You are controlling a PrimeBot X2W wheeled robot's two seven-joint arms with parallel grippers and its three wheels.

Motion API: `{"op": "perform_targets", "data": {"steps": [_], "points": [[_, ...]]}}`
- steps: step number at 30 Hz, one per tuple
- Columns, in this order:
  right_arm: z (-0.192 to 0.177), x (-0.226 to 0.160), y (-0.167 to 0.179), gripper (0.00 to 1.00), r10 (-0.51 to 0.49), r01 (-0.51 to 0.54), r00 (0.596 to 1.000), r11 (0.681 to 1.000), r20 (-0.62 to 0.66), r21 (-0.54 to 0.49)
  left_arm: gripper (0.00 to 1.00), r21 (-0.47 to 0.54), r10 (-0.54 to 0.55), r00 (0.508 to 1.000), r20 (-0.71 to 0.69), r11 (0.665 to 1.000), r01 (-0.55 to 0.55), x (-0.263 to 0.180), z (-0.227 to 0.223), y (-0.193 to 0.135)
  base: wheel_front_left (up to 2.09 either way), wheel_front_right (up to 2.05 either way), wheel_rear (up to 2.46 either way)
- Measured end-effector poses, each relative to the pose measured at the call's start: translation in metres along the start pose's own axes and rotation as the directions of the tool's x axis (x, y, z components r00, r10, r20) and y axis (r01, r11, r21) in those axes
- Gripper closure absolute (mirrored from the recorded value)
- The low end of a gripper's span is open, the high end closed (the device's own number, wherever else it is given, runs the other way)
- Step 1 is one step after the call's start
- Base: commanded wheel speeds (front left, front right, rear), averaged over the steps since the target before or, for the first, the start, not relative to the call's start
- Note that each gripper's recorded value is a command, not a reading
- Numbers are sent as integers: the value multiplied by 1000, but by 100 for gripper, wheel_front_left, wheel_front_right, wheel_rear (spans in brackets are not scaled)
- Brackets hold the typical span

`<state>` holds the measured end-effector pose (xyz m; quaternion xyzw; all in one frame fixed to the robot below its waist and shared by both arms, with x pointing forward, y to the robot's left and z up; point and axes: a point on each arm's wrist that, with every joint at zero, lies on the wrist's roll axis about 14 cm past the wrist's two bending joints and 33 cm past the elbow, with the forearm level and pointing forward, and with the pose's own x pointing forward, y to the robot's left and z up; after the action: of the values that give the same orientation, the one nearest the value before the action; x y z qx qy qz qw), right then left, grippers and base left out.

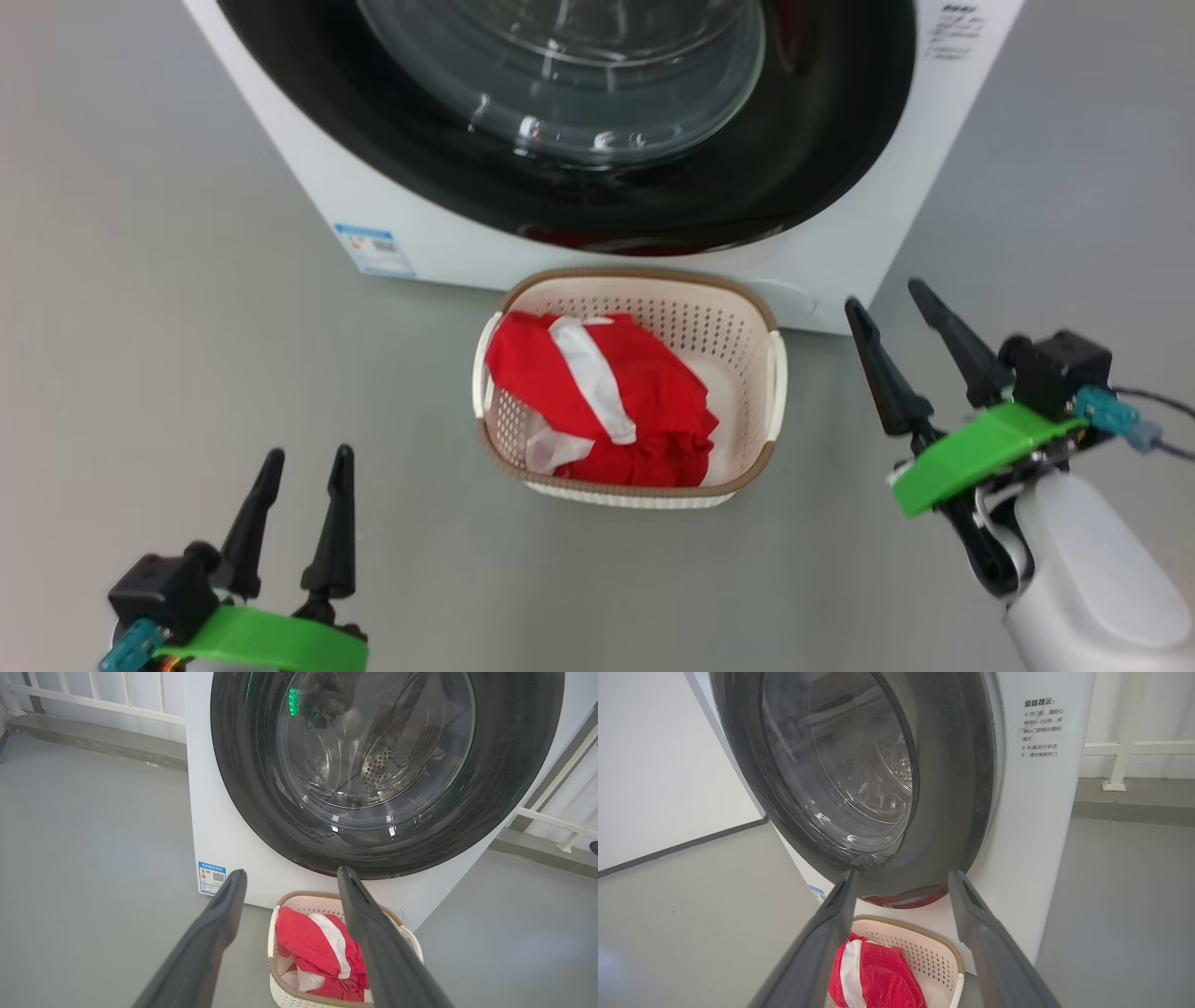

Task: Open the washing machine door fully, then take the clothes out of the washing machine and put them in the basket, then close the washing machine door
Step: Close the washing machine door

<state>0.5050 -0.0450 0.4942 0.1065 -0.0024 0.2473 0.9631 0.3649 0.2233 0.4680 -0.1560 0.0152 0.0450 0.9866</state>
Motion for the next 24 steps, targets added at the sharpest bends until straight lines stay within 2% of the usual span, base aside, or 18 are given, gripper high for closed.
{"op": "perform_targets", "data": {"steps": [11, 24], "points": [[6, -57, -26, 0, -127, 127, 992, 992, -1, 2, 0, 4, -23, 1000, -18, 1000, 23, -11, -5, -2, 0, 0, 0], [16, -117, -58, 0, -277, 277, 961, 961, 22, 4, 0, 22, -86, 996, -29, 996, 86, -7, -8, -16, 0, 0, 0]]}}
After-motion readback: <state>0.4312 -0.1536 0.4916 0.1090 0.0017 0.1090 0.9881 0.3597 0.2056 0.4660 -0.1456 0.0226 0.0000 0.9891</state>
